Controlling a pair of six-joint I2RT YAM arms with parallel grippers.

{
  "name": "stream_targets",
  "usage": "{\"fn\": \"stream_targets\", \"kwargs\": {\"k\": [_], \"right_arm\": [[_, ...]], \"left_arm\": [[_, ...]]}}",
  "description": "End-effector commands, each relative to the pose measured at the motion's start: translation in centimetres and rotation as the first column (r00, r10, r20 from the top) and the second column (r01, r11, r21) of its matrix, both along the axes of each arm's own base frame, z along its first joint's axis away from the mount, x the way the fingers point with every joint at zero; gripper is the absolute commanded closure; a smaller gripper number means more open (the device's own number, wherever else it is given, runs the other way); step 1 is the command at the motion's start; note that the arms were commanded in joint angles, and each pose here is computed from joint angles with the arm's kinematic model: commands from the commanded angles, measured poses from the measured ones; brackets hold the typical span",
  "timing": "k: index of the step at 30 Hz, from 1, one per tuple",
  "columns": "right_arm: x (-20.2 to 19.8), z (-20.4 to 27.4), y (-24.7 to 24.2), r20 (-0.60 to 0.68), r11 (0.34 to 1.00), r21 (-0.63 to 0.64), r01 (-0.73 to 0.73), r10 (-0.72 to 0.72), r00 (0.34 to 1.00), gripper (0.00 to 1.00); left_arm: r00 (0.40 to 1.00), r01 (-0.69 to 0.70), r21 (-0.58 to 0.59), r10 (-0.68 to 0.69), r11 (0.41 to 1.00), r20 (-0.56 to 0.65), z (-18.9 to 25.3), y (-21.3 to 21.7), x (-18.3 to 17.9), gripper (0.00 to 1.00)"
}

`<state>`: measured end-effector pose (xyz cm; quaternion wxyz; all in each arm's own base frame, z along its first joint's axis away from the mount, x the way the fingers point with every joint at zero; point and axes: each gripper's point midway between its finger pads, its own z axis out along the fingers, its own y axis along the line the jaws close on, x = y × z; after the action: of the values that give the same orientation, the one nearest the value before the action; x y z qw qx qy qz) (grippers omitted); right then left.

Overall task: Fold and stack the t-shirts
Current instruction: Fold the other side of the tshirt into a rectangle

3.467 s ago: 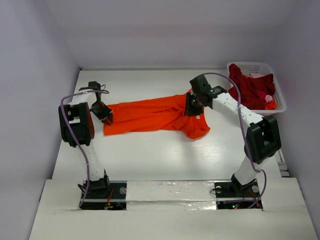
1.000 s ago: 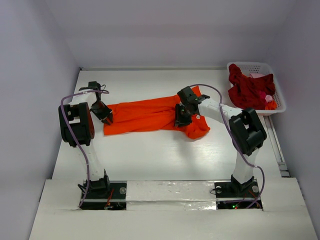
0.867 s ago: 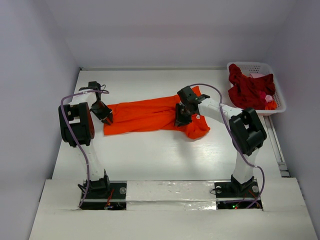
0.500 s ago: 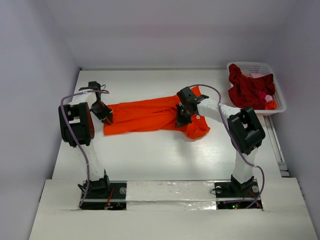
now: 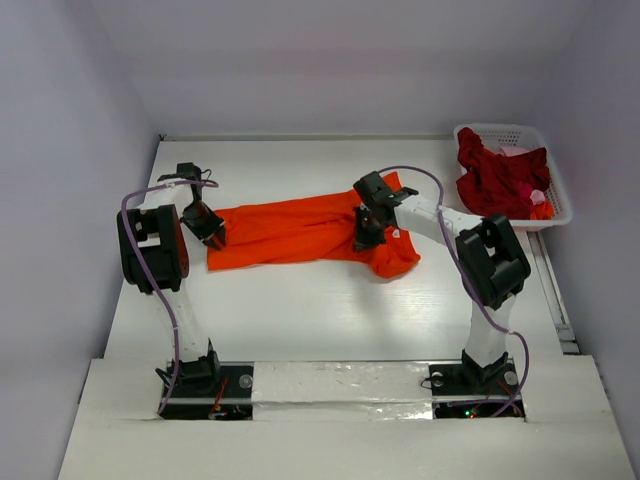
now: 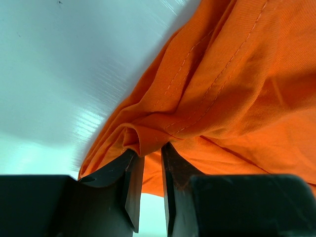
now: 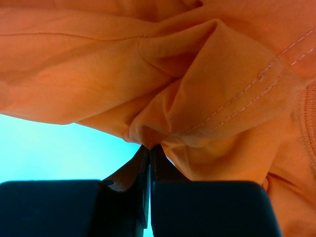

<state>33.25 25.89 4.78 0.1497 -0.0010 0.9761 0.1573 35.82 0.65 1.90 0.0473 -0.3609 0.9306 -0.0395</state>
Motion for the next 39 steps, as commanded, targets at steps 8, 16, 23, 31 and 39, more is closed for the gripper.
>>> {"fn": "stream_targets", "kwargs": {"k": [8,16,23,31,39], "right_arm": [[4.0,4.6,-2.6,0.111,0.995,0.013,0.097,-0.098,0.989,1.0],[5.4,4.5,-5.7,0.11,0.987,-0.004,0.158,-0.156,0.982,1.0],[6.2,5.0,-6.7,0.114,0.984,-0.001,0.179,-0.178,0.977,1.0],[6.7,5.1,-8.6,0.119,0.976,-0.029,0.215,-0.21,0.97,1.0],[7.3,4.8,-11.5,0.107,0.962,-0.043,0.269,-0.263,0.959,1.0]], "left_arm": [[1.0,0.008,0.032,-0.009,0.999,0.013,-0.6,0.5,1.1,0.84],[1.0,0.008,0.032,-0.009,0.999,0.019,-0.3,0.5,1.2,0.84],[1.0,0.01,0.032,-0.01,0.999,0.019,-0.2,0.5,1.3,0.84],[1.0,0.011,0.034,-0.012,0.999,0.02,-0.1,0.5,1.4,0.84],[1.0,0.01,0.033,-0.01,0.999,0.022,0.0,0.5,1.5,0.84]]}}
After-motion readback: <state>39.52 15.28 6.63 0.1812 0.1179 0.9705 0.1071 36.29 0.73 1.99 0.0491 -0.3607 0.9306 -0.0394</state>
